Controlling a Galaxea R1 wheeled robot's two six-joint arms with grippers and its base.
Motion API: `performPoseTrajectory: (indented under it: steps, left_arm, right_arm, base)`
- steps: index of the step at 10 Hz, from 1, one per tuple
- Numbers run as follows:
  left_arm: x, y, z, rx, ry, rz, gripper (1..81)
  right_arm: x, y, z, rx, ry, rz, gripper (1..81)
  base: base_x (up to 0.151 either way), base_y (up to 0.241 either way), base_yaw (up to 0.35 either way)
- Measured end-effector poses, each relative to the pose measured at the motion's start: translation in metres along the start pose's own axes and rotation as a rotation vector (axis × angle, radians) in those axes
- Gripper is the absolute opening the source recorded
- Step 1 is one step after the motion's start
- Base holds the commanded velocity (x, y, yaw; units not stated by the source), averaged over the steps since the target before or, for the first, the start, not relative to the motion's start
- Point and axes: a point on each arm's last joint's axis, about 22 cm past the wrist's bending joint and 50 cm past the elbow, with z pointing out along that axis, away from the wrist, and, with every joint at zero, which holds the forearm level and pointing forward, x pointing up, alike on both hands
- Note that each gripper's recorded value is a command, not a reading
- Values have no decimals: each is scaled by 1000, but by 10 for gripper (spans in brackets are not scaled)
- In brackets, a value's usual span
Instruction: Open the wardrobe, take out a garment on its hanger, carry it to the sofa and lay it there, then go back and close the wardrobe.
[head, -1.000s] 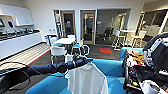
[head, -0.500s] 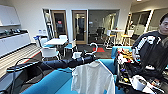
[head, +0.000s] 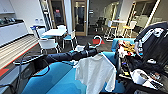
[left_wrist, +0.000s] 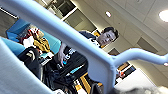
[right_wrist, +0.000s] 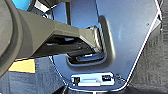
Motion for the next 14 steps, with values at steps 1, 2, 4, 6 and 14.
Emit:
performPoseTrajectory:
  steps: [1,2,4,6,14]
  left_arm:
    - [0,-18,8,7,-6,-27,10]
    - [6,-33,17,13,-1,-58,10]
    - [19,-37,37,18,10,-94,10]
    - [19,8,71,-37,-13,-70,10]
    - [141,-47,22,125,170,-69,10]
  right_arm:
    - [-10,0,-3,-5,-25,15,811]
    - [-20,1,-6,-10,-49,28,811]
    - [-18,1,-6,-12,-58,32,811]
    - [-10,1,-4,-11,-49,27,811]
    - [-10,-7,-1,0,-50,28,811]
  base:
    - [0,0,0]
    - [0,0,0]
    - [0,0,0]
    - [0,0,0]
    - [0,0,0]
